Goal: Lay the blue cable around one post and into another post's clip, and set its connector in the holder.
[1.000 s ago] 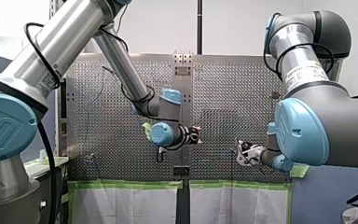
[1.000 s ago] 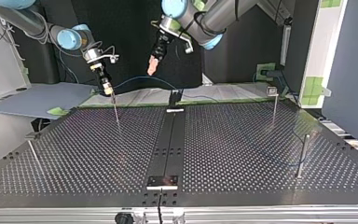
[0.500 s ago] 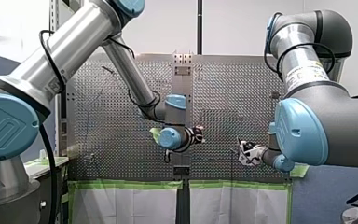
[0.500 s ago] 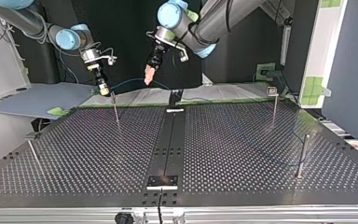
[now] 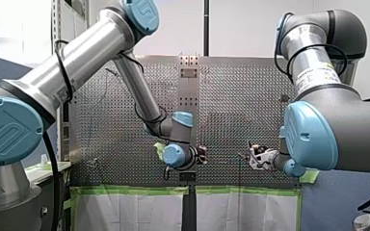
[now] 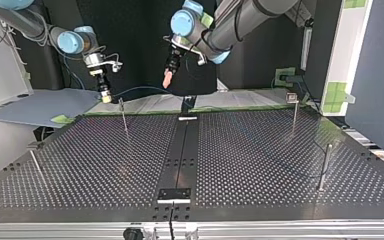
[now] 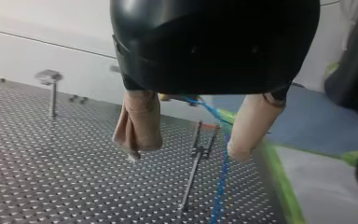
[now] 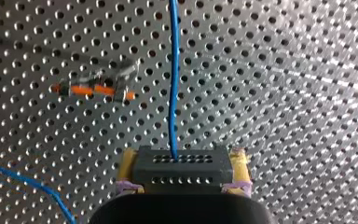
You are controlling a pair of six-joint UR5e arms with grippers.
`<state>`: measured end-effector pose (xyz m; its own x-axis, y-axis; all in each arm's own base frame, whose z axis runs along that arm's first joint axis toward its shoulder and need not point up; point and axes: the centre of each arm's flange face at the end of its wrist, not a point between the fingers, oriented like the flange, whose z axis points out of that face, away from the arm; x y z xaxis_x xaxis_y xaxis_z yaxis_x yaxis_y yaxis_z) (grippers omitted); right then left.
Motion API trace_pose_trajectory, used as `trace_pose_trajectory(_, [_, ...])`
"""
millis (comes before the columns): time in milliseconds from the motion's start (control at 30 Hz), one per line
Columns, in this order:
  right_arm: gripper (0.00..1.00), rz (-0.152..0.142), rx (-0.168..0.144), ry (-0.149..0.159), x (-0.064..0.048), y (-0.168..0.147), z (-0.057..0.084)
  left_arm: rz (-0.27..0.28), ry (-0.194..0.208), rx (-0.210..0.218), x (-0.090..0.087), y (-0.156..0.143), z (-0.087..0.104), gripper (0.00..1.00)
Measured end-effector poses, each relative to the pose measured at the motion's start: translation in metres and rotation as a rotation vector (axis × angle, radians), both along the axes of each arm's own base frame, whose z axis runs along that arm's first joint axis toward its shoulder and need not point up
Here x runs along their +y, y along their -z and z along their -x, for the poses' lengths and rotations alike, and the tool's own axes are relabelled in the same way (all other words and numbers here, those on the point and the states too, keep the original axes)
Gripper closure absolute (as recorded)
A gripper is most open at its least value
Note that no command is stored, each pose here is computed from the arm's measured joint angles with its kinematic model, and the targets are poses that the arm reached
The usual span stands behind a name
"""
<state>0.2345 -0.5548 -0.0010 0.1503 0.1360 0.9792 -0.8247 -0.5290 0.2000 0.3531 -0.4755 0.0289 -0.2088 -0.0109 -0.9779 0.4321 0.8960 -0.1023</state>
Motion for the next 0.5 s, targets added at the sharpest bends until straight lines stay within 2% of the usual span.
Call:
trace_pose_trajectory(300, [1.00,-0.007,-0.004,0.012,-0.002,0.000,0.006,0.008,0.031,-0.002,-0.006,0.002,0.004,0.00])
trace_pose_trajectory(500, [1.00,-0.007,-0.001,0.006,-0.002,0.001,0.006,0.013,0.037,-0.011,-0.010,0.002,0.010,0.00])
